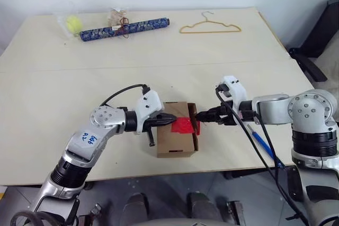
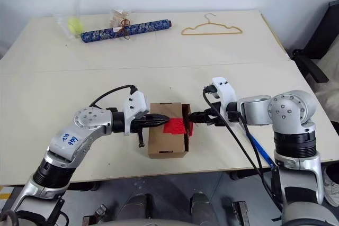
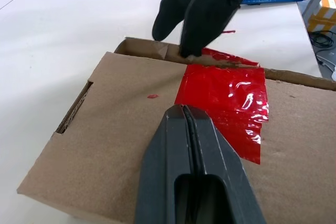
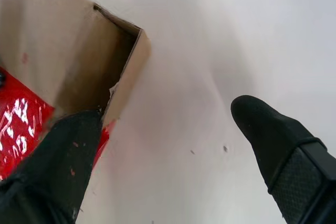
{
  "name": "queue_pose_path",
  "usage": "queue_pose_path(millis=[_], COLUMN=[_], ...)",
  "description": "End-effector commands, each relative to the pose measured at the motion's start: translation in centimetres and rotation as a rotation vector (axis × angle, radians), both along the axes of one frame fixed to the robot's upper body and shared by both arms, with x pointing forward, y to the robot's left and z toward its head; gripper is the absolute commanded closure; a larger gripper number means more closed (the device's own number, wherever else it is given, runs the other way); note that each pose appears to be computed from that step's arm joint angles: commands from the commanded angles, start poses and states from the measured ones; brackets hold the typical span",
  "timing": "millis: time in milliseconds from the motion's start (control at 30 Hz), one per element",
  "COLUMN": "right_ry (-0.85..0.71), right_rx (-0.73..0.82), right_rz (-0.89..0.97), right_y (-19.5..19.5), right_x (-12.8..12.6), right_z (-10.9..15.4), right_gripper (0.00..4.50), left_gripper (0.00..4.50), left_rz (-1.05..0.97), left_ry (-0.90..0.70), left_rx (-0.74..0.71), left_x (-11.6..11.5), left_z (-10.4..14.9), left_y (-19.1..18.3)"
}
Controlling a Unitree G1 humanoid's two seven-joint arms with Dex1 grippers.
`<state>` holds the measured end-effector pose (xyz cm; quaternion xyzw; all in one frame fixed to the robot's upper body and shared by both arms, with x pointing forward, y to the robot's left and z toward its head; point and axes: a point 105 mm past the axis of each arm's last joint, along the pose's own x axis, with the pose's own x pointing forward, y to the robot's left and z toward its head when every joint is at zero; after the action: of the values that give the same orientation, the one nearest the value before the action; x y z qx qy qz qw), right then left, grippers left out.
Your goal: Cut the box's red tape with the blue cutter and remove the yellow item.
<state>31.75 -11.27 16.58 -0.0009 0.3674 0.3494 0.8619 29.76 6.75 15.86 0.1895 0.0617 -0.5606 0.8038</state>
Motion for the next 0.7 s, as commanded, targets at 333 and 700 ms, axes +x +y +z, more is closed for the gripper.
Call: queue_pose_path(millis=[333, 700], right_ry=[0.07, 0.088], right_rx=[-0.075, -0.044], right_rz=[0.096, 0.06], right_y=[0.9, 0.0], right_x=[-2.0, -2.5], right_z=[0.0, 1.7], right_gripper=[0.04, 0.04], left_gripper=[4.5, 4.5], left_rz=[0.017, 0.028], left_ry=[0.075, 0.085], left_rx=[0.026, 0.026], left_x=[-0.5, -0.5], left_z=[-2.6, -2.8], left_y=[-0.9, -0.8])
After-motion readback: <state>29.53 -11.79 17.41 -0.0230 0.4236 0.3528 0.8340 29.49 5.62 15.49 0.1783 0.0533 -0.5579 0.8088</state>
